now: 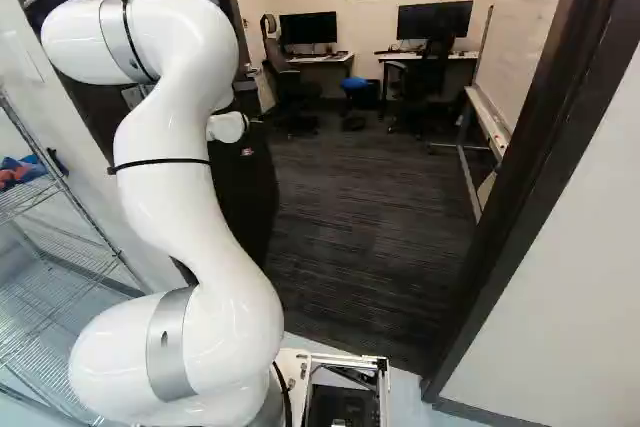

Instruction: Open the door and move inside

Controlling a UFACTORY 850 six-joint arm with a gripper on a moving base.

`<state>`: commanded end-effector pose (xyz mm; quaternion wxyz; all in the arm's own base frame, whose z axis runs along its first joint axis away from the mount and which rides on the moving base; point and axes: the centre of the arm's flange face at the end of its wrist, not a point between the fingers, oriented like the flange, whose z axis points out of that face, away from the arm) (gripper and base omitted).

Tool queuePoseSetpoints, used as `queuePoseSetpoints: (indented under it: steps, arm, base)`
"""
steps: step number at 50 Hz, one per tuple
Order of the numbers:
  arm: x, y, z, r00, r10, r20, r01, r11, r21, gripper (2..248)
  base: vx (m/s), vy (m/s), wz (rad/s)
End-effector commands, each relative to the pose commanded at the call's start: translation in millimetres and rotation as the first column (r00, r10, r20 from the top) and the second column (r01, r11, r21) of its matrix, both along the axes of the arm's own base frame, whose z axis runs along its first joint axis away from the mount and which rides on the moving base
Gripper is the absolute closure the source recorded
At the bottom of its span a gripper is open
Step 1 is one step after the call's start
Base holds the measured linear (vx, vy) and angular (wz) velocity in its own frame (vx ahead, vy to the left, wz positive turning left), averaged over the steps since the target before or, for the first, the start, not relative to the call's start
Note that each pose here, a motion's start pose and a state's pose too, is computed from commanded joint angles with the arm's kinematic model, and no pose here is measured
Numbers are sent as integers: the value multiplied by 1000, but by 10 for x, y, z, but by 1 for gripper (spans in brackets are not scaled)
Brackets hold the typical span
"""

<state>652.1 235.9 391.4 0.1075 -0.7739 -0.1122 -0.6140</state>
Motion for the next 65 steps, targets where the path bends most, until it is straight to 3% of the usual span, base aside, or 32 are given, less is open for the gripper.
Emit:
queuePoseSetpoints:
  steps: [9, 31, 65]
  arm:
    - [-3, -58, 4, 1000, -8, -2, 8, 1000, -1, 3]
    - [-79, -410, 36, 998, -53, -16, 53, 999, -6, 3]
    - [-630, -871, 132, 993, -99, -60, 98, 995, -22, 3]
  base:
    - [0, 0, 0]
    - [0, 0, 0]
    - [0, 0, 0]
